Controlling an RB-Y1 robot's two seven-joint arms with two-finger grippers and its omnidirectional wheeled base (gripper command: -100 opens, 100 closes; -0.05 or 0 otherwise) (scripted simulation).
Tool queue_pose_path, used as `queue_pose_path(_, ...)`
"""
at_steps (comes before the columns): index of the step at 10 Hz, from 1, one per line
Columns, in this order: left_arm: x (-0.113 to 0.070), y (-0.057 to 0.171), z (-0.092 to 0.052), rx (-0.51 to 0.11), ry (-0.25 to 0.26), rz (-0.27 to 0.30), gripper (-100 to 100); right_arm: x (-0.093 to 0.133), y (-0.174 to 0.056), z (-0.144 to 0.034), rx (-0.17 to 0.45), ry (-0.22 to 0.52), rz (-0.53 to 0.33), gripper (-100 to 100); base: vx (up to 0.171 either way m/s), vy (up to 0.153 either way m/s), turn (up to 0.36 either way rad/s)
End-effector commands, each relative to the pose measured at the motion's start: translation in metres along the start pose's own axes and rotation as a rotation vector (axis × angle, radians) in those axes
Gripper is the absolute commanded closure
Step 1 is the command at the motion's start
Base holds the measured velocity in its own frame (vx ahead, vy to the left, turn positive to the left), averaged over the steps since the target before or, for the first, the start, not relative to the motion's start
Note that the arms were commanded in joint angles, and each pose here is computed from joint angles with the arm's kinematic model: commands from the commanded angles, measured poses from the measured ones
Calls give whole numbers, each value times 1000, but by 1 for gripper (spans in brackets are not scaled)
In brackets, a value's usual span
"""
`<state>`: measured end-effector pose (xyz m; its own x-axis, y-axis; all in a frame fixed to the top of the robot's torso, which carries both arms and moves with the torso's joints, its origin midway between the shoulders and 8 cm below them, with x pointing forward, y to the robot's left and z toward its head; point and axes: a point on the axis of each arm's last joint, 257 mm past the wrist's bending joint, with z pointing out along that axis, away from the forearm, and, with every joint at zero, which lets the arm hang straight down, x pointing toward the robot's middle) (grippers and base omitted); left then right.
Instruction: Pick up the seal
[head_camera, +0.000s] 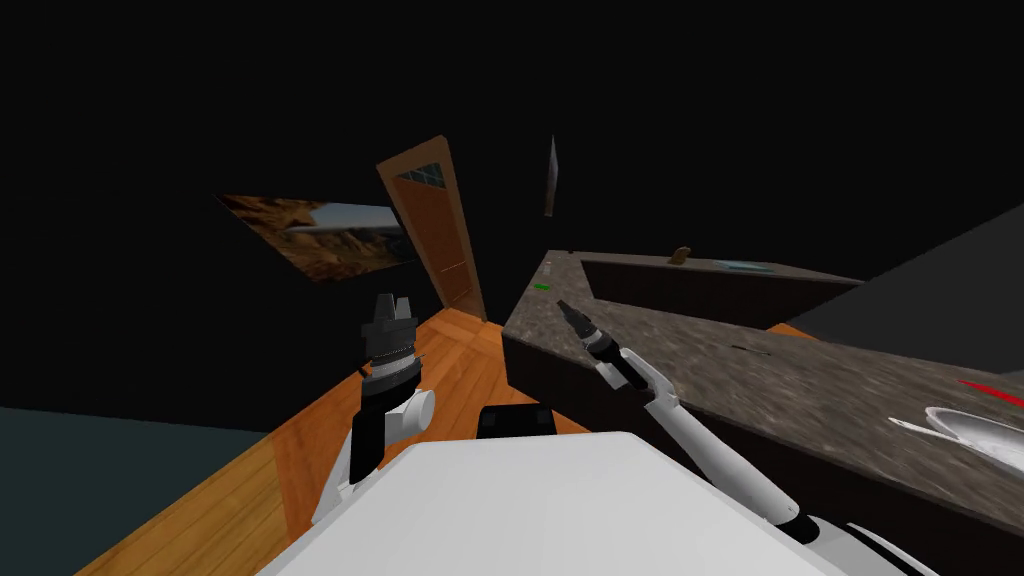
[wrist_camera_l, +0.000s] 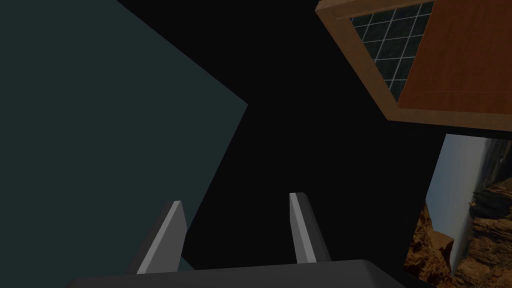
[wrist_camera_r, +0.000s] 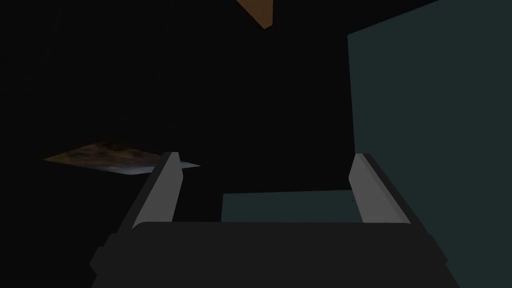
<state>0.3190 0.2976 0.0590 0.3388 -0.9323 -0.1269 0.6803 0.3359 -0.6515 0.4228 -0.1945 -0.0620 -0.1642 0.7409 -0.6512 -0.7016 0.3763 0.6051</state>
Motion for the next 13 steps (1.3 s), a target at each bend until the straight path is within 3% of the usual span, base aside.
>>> queue_pose_path(1, 0, 0, 0, 0, 0, 0, 0, 2, -5, -4, 3, 45, -30, -100, 8, 44, 191)
queue_pose_path(7, 0, 0, 0, 0, 0, 0, 0, 18, -40, -24, 36, 255, -153, -100, 17, 37, 272)
queue_pose_path(10, 0, 0, 0, 0, 0, 0, 0, 27, -67, -46, 77, 378, -210, -100, 7, 11, 322)
queue_pose_path(13, 0, 0, 0, 0, 0, 0, 0, 21, -85, -66, 116, 473, -266, -100, 1, -9, 224)
